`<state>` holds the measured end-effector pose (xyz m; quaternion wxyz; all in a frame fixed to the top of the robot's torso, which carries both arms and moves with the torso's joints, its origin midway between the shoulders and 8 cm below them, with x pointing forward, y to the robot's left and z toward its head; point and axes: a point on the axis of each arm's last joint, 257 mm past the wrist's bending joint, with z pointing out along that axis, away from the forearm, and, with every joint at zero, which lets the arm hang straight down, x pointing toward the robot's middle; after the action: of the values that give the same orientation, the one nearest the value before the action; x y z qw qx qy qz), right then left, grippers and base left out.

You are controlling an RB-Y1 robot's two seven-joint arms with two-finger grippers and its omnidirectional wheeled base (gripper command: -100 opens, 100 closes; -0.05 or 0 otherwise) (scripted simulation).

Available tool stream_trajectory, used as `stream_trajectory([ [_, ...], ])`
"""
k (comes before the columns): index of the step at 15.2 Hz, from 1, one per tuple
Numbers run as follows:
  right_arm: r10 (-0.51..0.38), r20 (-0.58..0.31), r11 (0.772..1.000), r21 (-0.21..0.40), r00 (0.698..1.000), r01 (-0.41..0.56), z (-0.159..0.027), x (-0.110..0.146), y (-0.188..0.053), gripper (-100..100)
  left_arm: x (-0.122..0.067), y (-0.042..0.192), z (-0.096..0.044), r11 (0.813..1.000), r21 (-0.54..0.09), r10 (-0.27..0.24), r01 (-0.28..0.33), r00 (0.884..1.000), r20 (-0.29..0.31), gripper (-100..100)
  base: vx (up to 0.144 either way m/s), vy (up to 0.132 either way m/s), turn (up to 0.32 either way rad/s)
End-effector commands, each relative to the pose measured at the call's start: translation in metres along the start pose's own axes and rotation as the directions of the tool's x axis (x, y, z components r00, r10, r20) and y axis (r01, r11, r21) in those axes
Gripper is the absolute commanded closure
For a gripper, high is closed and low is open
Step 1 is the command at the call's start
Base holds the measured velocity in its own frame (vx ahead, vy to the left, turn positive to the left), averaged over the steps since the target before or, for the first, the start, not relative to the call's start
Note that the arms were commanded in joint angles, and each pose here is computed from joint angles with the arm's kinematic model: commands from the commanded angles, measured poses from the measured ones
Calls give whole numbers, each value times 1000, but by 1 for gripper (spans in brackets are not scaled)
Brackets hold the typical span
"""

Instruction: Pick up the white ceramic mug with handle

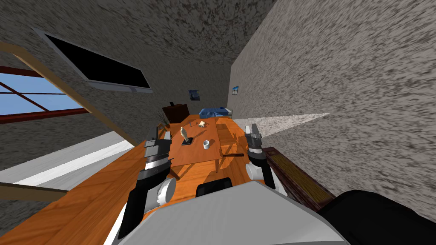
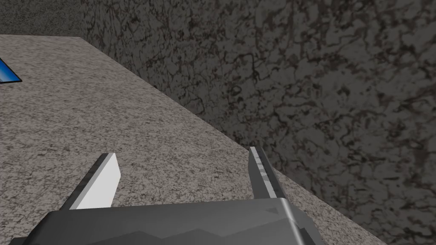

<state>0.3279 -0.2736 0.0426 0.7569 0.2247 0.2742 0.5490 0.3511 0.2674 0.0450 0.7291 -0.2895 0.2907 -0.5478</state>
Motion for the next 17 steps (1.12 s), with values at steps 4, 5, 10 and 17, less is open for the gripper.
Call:
stream_trajectory([
  [4, 0, 0, 1000, 0, 1000, 0, 0, 0, 0, 0, 9, 27, -5, 998, -60, 30, -36, 995, -90, -100, -3, -87, -6],
  [5, 0, 0, 1000, 0, 1000, 0, 0, 0, 0, 0, 10, 40, -8, 995, -92, 35, -46, 993, -111, -100, 12, -166, -9],
  [10, 0, 0, 1000, 0, 1000, 0, 0, 0, 0, 0, 9, 92, -22, 971, -218, 54, -95, 981, -185, -100, 2, -167, -6],
  [17, 0, 0, 1000, 0, 1000, 0, 0, 0, 0, 0, -5, 158, -45, 912, -375, 71, -167, 964, -258, -100, 21, -211, -3],
])
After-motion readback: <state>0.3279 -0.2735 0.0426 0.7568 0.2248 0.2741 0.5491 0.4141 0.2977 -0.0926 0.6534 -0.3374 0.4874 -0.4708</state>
